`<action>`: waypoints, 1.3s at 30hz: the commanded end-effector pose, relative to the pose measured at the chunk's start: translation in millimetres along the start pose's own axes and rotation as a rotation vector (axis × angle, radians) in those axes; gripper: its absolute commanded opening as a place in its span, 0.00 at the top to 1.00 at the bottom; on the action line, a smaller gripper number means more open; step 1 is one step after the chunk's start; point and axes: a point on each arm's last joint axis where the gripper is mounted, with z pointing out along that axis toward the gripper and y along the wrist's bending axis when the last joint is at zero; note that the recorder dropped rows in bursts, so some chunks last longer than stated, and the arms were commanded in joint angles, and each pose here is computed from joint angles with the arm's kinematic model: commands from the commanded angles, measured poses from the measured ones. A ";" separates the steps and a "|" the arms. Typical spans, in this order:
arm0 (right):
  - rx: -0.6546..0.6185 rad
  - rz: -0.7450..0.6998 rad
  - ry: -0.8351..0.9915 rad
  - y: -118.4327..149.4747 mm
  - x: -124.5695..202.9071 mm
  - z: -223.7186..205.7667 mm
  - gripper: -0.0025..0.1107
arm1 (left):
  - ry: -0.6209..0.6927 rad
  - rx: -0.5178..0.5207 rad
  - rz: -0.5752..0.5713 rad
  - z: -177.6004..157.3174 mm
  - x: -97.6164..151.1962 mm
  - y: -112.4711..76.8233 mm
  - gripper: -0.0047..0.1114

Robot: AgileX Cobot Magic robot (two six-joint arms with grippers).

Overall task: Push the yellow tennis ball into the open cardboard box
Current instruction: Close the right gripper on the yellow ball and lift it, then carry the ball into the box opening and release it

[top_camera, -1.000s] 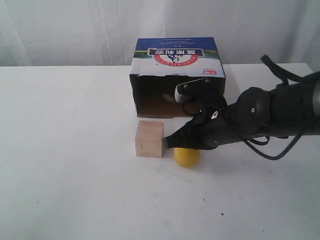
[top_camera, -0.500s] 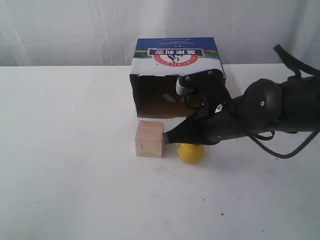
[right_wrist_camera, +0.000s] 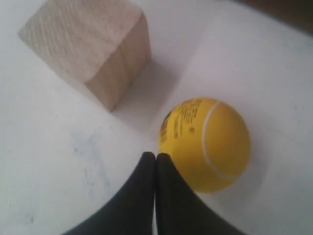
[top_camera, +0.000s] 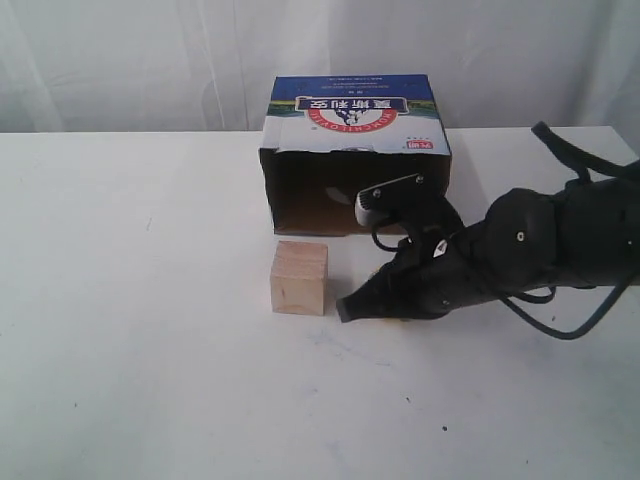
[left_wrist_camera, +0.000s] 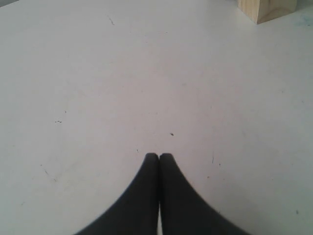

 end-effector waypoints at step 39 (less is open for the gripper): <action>0.136 0.166 -0.313 -28.0 -41.5 23.2 0.98 | 0.002 0.006 0.002 0.3 1.4 -0.5 0.96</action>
